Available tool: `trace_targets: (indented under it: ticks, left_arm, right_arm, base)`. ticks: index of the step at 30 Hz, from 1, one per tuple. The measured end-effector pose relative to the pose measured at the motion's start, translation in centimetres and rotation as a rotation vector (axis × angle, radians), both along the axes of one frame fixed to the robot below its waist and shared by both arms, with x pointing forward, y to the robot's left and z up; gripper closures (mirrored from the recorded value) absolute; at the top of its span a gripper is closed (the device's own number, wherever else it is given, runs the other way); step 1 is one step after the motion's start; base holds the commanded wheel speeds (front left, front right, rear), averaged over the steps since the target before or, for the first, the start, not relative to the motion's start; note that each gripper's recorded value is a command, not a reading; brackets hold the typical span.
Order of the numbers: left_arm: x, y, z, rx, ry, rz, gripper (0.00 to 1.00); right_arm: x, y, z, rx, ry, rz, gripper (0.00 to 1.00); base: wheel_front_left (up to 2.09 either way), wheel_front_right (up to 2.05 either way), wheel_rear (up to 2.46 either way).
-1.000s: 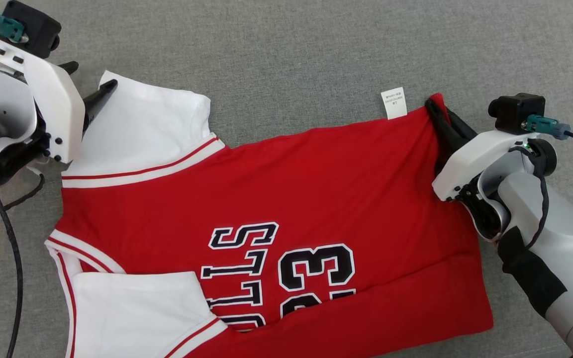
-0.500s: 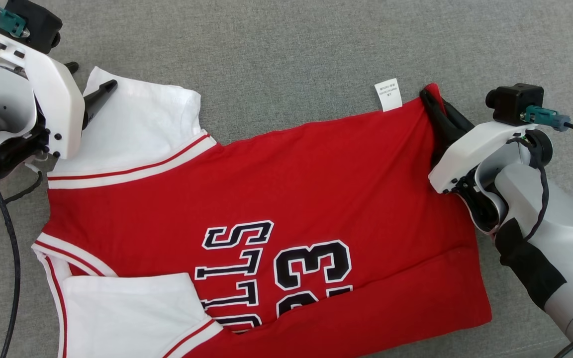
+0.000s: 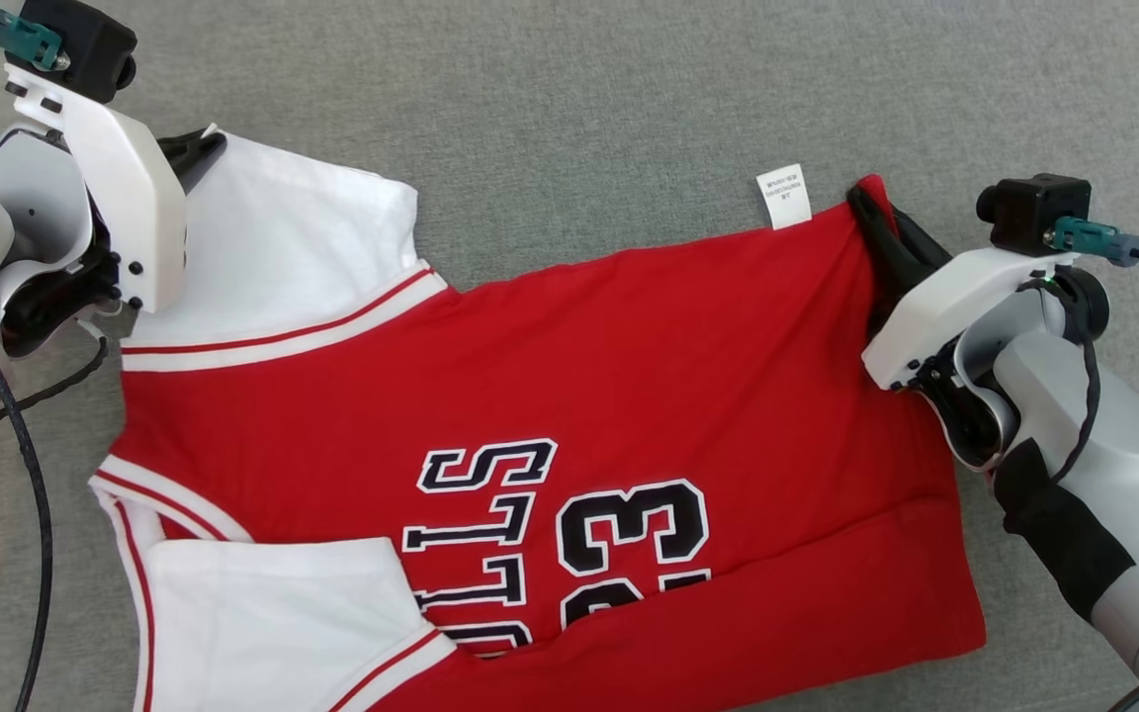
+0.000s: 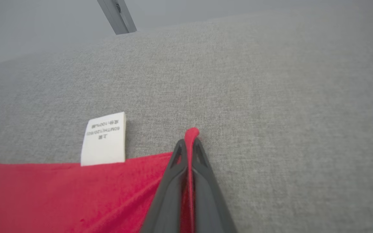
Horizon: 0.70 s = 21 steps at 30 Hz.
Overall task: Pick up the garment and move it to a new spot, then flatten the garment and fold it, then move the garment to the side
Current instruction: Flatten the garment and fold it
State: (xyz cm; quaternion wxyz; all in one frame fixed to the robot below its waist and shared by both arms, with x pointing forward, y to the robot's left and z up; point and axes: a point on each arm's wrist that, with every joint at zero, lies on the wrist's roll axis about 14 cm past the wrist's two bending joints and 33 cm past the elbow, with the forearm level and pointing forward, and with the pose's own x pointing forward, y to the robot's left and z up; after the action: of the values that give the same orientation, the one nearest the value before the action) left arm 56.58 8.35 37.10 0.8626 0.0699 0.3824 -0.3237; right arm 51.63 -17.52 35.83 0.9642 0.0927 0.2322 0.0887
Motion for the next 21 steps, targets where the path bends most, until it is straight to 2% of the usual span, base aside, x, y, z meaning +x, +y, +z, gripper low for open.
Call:
trace_targets:
  ticks: [8,16,21]
  left_arm:
    - [-0.5,-0.1,3.9,-0.080,-0.124,0.001,1.00]
    - [-3.1,0.5,7.3,-0.152,-0.212,0.000,1.00]
    - [-5.3,1.4,9.9,-0.200,-0.273,0.016,1.00]
  right_arm:
    - [-1.1,-0.7,0.7,-0.005,-0.009,-0.016,1.00]
    - [-2.3,-1.1,1.8,-0.033,-0.040,-0.003,1.00]
    - [-2.8,-0.9,3.9,-0.049,-0.105,0.025,1.00]
  base:
    - [0.00,0.00,0.00]
    - [0.00,0.00,0.00]
    - [0.00,0.00,0.00]
